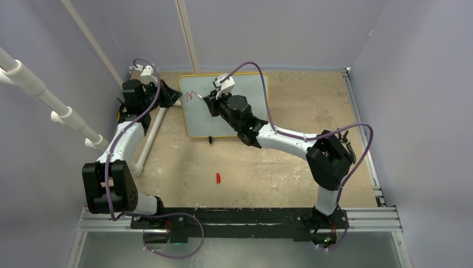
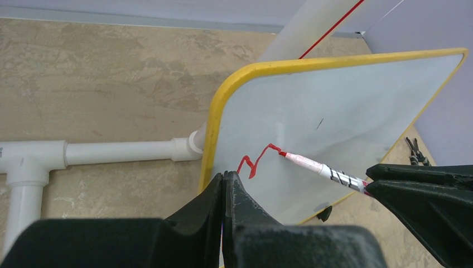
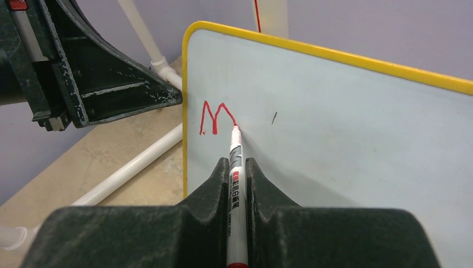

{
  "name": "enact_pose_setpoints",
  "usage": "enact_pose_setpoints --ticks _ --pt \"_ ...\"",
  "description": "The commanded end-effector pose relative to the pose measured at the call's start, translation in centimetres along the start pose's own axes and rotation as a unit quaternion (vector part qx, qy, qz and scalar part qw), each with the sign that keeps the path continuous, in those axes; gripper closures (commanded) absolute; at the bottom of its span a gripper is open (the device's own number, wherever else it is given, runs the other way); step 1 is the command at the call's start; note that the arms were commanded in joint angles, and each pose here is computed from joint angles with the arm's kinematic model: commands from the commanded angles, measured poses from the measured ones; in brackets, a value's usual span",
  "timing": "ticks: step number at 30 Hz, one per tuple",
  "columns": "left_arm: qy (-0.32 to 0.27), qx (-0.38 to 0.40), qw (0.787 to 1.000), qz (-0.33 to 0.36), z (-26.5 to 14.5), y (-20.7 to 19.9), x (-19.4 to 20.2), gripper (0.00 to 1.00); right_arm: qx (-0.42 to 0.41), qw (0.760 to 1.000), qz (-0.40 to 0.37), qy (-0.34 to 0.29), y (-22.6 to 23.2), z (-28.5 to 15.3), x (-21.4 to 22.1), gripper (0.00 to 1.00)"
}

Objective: Write a sentence on the whiteboard

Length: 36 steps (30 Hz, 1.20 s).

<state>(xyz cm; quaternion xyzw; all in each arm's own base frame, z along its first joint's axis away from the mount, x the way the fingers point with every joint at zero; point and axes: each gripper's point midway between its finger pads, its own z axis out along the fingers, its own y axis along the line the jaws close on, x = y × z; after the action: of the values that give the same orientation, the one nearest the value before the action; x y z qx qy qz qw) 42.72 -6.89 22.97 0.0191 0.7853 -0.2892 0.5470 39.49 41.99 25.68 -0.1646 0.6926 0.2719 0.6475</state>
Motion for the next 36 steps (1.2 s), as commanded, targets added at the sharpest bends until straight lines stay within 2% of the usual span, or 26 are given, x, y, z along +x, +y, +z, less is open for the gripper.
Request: enact_pose_setpoints --ticks 1,4,9,11,14,26,36 --pt "-0.008 0.011 1.000 0.009 0.0 -0.3 -0.5 1.00 0.008 0.999 0.010 -0.036 -0.4 -0.6 -2.9 1.00" --pt "-0.010 0.004 1.000 0.008 0.0 -0.1 -0.6 1.00 0.008 0.999 0.010 -0.033 -0.4 -0.6 -2.6 1.00" --pt "-0.011 -0.009 1.000 0.006 0.1 0.4 -0.6 0.75 0.005 1.000 0.011 -0.027 -0.4 -0.8 -2.2 1.00" --pt "-0.009 -0.010 1.000 0.004 0.2 0.5 -0.5 0.69 0.004 1.000 0.012 -0.025 -0.4 -0.8 -1.9 1.00" --pt "-0.006 -0.013 1.000 0.000 0.4 0.8 -0.2 0.64 0.002 1.000 0.013 -0.022 -0.3 -0.8 -1.7 1.00" --pt "0.007 0.003 1.000 -0.022 1.4 1.0 0.8 0.61 -0.006 1.000 0.019 -0.015 -0.2 -1.3 -0.8 1.00" --pt "0.012 0.004 0.999 -0.030 1.9 1.3 1.2 0.74 -0.026 0.999 0.024 -0.032 0.5 -2.2 -2.5 1.00"
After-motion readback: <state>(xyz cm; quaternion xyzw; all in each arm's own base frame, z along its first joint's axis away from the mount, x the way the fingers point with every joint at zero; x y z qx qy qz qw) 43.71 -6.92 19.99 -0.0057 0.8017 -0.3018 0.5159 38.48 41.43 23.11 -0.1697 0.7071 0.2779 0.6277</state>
